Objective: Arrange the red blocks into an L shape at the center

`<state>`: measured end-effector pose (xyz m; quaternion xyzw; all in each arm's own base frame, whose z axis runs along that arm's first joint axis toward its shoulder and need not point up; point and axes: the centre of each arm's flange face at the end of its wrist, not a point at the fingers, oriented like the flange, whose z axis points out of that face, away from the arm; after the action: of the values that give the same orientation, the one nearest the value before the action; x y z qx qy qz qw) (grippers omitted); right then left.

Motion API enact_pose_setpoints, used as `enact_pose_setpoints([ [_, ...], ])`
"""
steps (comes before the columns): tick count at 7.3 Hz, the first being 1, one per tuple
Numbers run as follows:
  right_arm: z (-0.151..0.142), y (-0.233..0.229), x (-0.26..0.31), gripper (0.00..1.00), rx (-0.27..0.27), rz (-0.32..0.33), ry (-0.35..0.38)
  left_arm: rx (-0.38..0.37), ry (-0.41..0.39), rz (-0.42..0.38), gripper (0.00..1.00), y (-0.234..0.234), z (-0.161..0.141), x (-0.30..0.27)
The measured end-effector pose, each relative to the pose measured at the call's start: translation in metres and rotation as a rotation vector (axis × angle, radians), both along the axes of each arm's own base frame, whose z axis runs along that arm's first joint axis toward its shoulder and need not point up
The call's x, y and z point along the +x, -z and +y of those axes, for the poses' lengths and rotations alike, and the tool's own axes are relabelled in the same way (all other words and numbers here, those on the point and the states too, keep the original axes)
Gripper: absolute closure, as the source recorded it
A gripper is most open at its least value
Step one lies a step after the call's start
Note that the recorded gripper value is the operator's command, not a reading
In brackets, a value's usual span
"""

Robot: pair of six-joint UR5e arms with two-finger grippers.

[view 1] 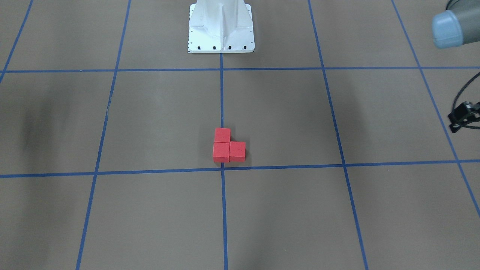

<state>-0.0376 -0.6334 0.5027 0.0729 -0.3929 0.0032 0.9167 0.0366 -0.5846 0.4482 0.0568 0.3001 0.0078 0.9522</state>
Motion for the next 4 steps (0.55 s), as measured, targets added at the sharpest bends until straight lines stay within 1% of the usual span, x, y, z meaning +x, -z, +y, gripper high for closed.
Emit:
enact_pose_setpoints([
  [1, 0.012, -0.027, 0.031, 0.01, -0.004, -0.007, 0.002, 0.024, -0.038, 0.011, 0.00, -0.035, 0.018, -0.040],
  [2, 0.027, -0.051, 0.051, 0.01, -0.007, -0.006, 0.007, 0.041, -0.056, 0.038, 0.00, -0.060, 0.033, -0.056],
  [3, 0.041, -0.071, 0.069, 0.01, -0.020, -0.008, 0.000, 0.044, -0.058, 0.051, 0.00, -0.086, 0.047, -0.064],
  [4, 0.058, -0.088, 0.087, 0.01, -0.045, -0.027, -0.019, 0.024, -0.046, 0.055, 0.00, -0.116, 0.066, -0.075],
])
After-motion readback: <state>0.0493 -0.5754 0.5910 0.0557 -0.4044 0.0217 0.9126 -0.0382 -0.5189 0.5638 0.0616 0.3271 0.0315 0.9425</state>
